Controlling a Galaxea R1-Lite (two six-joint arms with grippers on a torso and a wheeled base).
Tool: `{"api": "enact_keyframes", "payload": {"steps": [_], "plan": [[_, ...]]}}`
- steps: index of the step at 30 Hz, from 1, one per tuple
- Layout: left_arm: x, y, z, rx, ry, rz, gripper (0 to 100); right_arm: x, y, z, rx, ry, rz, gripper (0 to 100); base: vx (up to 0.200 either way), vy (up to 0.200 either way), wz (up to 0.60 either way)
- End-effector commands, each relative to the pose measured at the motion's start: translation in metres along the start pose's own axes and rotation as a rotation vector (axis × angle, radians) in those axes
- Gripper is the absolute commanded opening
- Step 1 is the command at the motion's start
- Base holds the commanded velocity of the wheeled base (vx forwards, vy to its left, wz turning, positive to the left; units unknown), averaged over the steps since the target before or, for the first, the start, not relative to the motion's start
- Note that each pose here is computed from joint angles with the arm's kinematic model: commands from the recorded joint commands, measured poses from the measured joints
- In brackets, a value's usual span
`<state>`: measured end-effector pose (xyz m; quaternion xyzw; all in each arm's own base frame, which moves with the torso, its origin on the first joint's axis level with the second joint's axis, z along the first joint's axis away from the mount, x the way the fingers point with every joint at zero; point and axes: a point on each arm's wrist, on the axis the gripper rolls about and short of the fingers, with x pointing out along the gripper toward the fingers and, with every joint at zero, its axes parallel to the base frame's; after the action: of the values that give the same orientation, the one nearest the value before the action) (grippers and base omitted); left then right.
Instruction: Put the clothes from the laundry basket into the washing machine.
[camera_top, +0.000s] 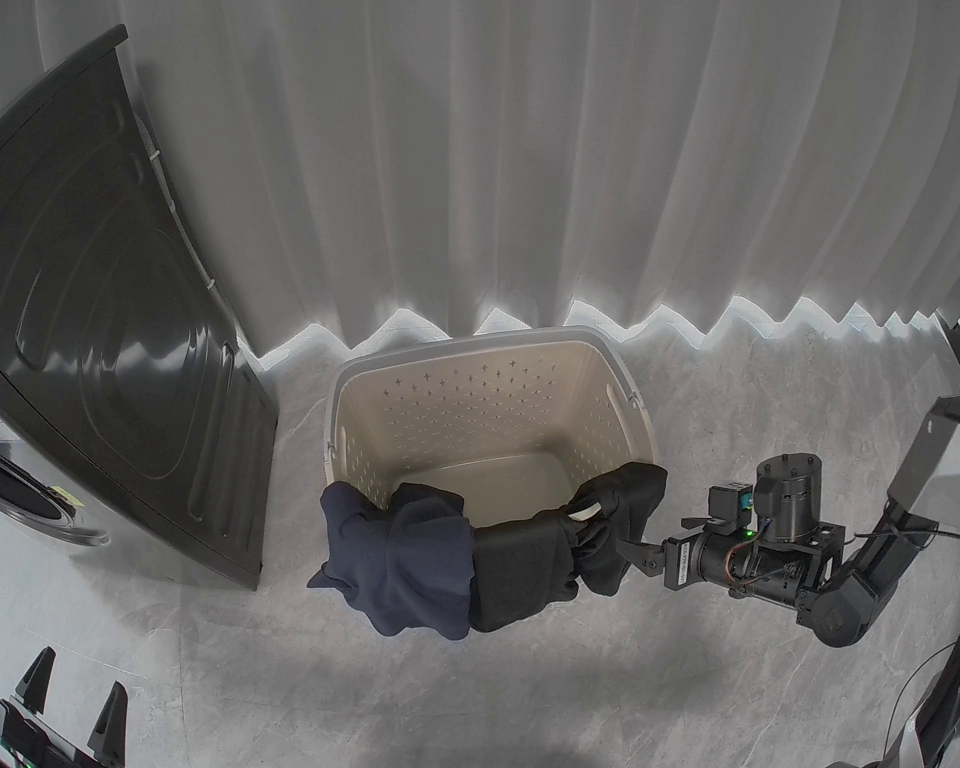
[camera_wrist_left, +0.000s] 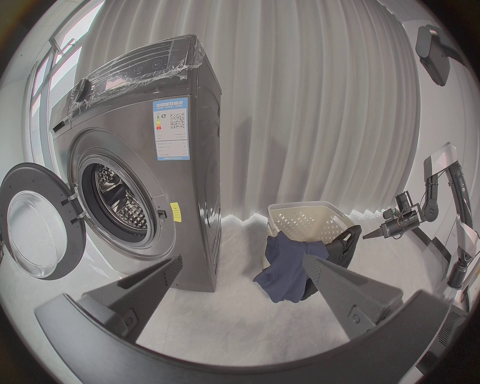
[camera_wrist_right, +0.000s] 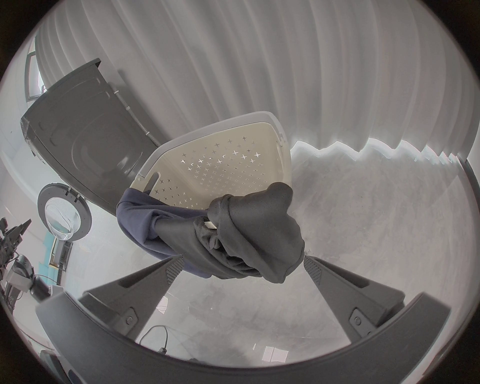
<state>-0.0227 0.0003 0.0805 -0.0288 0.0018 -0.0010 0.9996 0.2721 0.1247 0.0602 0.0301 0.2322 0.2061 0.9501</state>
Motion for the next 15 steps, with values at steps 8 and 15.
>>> {"api": "enact_keyframes", "payload": {"steps": [8, 15], "plan": [[0.0, 0.0, -0.005, -0.001, 0.002, 0.001, 100, 0.03, -0.006, -0.009, 0.004, 0.029, -0.011, 100, 0.0, 0.0, 0.0], [0.0, 0.0, -0.005, -0.001, 0.002, 0.001, 100, 0.047, -0.008, -0.016, 0.003, 0.006, -0.009, 100, 0.0, 0.0, 0.0]]}}
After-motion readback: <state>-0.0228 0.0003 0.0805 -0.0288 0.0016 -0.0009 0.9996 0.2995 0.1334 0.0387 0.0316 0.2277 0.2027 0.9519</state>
